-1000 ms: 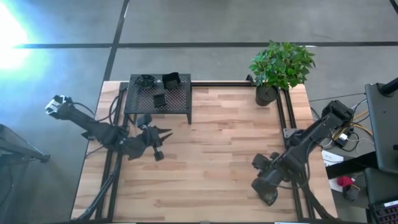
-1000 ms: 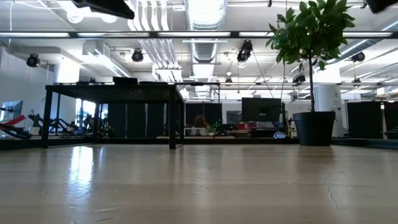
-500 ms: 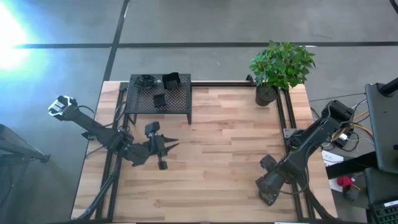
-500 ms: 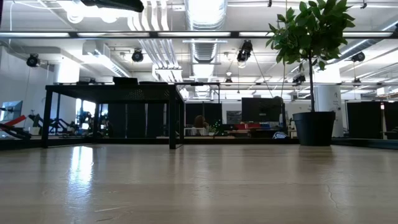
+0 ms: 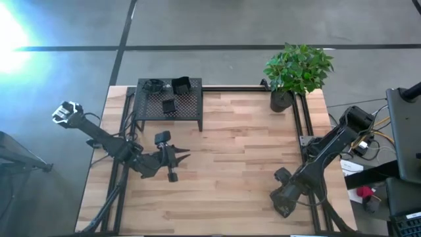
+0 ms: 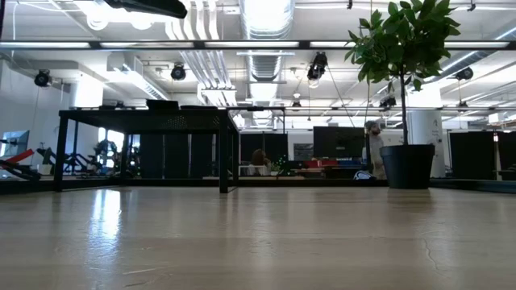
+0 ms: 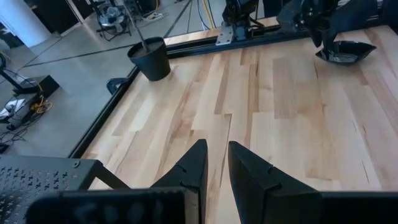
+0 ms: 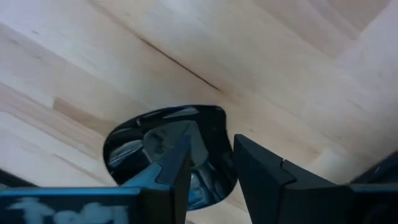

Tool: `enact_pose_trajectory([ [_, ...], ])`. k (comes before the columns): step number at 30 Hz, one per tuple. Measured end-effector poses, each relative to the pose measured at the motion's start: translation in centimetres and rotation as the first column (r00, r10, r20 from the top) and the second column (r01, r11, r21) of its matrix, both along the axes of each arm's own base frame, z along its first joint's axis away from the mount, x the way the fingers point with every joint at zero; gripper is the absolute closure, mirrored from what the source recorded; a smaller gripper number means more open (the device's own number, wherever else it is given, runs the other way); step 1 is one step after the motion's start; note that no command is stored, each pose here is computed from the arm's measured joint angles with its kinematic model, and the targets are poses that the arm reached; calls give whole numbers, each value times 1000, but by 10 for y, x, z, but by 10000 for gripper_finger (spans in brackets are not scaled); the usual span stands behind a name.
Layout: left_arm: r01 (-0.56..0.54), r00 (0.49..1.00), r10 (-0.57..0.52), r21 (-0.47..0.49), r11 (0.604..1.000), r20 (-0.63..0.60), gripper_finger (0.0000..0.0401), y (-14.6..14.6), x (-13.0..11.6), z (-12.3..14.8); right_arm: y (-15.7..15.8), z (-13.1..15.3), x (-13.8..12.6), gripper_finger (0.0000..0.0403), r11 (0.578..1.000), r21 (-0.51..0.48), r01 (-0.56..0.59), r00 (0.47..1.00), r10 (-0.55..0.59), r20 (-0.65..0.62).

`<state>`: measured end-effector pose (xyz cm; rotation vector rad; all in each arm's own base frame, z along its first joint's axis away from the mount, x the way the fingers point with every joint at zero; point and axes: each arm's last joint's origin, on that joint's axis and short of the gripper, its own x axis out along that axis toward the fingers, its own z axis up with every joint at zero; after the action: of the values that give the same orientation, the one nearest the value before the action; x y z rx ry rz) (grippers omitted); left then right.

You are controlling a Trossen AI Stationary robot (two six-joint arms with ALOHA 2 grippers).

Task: Pick & Place Mini shaped plates
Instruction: Stack the leaf shaped plate on top of the stacked leaf shaped plate on the shelf

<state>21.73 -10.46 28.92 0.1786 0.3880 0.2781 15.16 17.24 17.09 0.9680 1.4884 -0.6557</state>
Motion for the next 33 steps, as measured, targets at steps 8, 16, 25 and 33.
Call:
enact_pose_trajectory([
  [8,0,1000,0,0,1000,0,342,0,0,0,0,-2,-2,284,1000,-3,-15,1000,15,-4],
  [16,-1,1000,1,-4,1000,1,342,0,0,0,-2,-10,-8,284,1000,-4,-12,1000,12,-29],
  [25,-2,1000,2,-7,1000,0,342,0,0,0,1,-26,-7,293,996,88,-16,999,12,49],
  [33,-3,1000,3,-6,1000,-2,342,0,0,0,0,-29,-8,320,996,91,-16,998,11,55],
])
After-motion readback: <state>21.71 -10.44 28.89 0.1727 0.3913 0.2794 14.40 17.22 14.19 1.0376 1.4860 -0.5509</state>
